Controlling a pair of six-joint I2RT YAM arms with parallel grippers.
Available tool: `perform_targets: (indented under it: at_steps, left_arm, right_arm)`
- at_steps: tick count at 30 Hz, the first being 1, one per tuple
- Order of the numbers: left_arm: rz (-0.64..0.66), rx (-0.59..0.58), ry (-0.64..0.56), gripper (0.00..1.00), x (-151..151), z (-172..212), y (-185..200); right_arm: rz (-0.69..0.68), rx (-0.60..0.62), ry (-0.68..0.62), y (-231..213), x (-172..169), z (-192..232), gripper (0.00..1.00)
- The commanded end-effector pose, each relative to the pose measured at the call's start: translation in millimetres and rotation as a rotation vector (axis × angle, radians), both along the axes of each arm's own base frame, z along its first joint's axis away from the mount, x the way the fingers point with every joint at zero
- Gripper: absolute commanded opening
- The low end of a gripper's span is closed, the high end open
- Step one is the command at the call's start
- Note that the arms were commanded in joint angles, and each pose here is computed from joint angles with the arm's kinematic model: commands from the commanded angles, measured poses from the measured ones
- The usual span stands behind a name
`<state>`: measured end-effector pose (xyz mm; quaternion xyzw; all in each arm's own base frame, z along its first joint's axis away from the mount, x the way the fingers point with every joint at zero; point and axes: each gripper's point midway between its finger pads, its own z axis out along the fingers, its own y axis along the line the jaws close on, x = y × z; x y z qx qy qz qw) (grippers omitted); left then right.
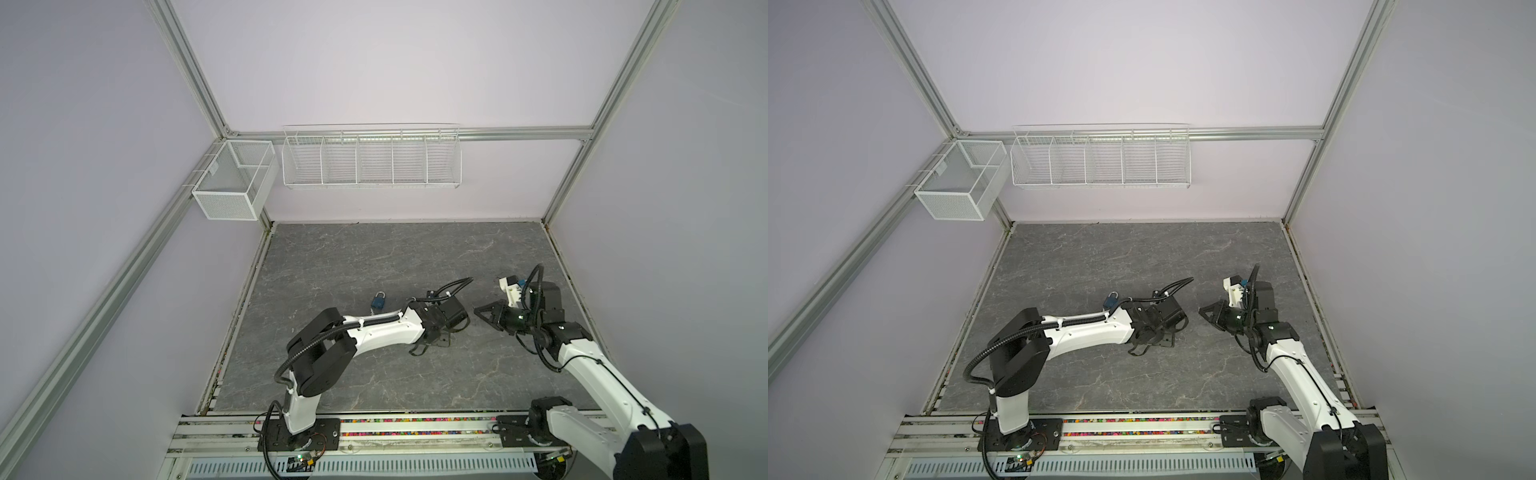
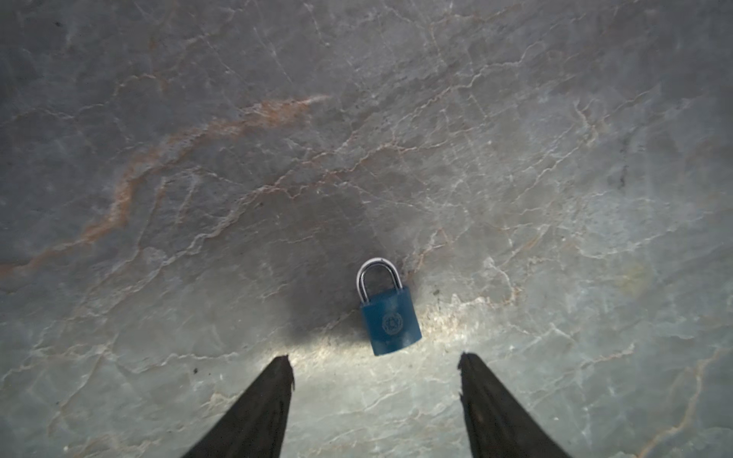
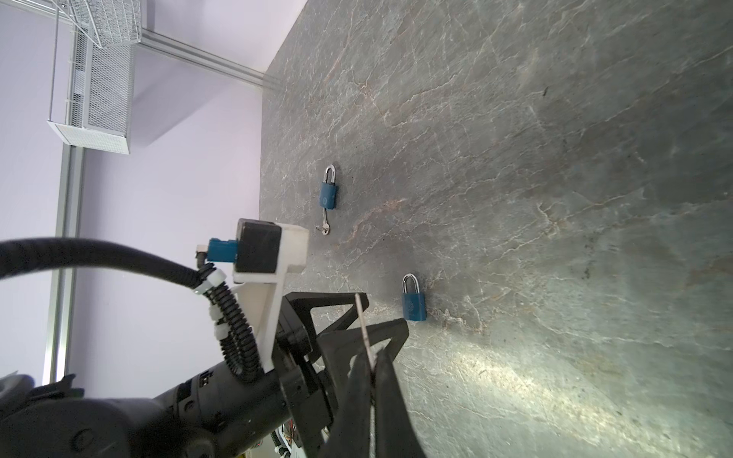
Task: Unlock with the key
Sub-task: 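Lower the left gripper and close it on the small blue padlock body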
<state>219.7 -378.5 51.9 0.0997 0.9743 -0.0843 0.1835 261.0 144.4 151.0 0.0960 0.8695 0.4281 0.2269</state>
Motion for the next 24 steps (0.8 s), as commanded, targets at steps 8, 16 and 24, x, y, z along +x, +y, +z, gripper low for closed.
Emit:
perform_targets:
  at_steps: [8, 16, 24]
  left_arm:
    - [0.035, 0.127, -0.019, 0.66, 12.5, -10.9, 2.9]
    - [0.023, 0.146, 0.012, 0.63, 13.5, -21.9, 6.5]
    - [0.023, 0.157, 0.038, 0.59, 6.5, -27.7, 23.5]
  right_arm:
    - [0.023, -0.004, -0.047, 0.1, -2.3, 13.6, 0.06]
    - [0.026, -0.011, -0.049, 0.0, -1.6, 15.5, 0.06]
    - [0.025, -0.009, -0.036, 0.1, -0.9, 11.7, 0.06]
